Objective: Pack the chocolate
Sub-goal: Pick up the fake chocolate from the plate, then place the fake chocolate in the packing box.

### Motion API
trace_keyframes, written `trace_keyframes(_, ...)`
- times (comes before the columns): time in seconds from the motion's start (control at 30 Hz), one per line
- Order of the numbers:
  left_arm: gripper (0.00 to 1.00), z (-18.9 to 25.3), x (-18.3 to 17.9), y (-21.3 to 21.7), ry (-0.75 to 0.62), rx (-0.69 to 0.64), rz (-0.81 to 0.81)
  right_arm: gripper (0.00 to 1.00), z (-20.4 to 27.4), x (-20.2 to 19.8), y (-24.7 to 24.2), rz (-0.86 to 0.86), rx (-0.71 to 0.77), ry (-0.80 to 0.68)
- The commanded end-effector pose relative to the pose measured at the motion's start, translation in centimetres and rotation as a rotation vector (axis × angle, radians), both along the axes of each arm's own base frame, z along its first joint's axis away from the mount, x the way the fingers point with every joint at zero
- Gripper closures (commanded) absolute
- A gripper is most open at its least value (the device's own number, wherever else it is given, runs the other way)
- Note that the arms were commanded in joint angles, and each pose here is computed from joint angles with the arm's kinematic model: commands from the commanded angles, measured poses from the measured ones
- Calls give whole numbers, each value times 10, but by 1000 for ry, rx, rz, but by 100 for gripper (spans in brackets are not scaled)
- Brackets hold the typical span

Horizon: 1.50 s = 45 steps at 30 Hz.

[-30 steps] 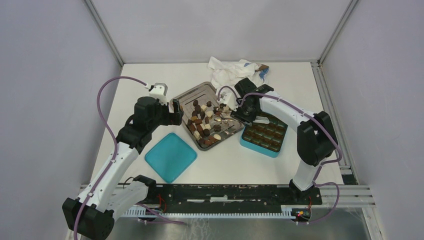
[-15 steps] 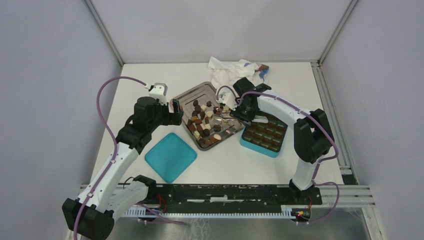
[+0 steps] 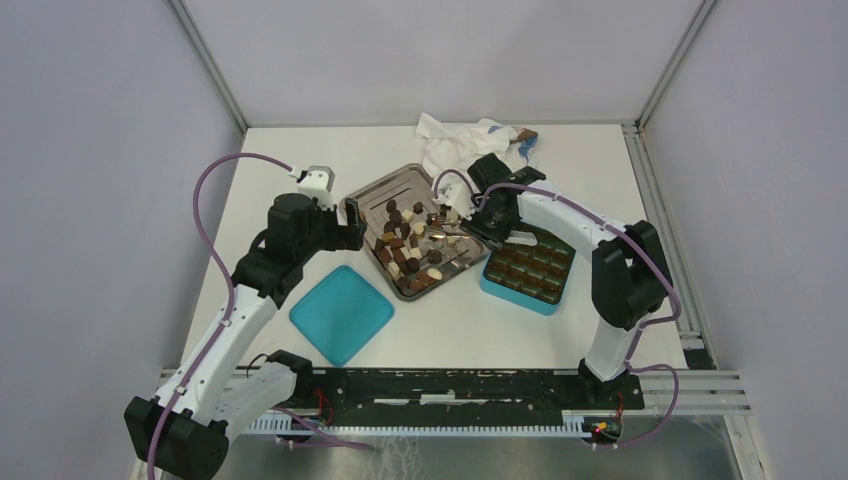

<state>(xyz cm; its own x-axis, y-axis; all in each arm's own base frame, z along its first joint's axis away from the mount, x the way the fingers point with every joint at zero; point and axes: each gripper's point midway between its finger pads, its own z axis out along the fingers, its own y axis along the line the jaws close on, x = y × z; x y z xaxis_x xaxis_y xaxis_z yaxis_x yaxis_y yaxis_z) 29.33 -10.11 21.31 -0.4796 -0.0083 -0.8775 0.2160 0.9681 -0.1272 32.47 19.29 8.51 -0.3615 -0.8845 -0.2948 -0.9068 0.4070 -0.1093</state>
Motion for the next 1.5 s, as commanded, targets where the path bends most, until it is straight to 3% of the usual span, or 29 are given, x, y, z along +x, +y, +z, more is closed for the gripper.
trace_keyframes(0.0, 0, 12, 4, 1, -59, 15, -19, 98, 37, -5, 6, 16, 98, -81)
trace_keyframes(0.27, 0, 12, 4, 1, -60, 17, -19, 99, 71, -25, -6, 37, 317, -83)
trace_keyframes(0.53, 0, 8, 6, 1, -46, 25, -20, 98, 100, -34, -96, -192, 501, -264)
trace_keyframes(0.8, 0, 3, 7, -1, -25, 26, -28, 96, 78, -51, -151, -359, 467, -295)
trace_keyframes(1.47, 0, 8, 5, -4, -38, 10, -46, 89, 31, -69, -159, -384, 386, -171)
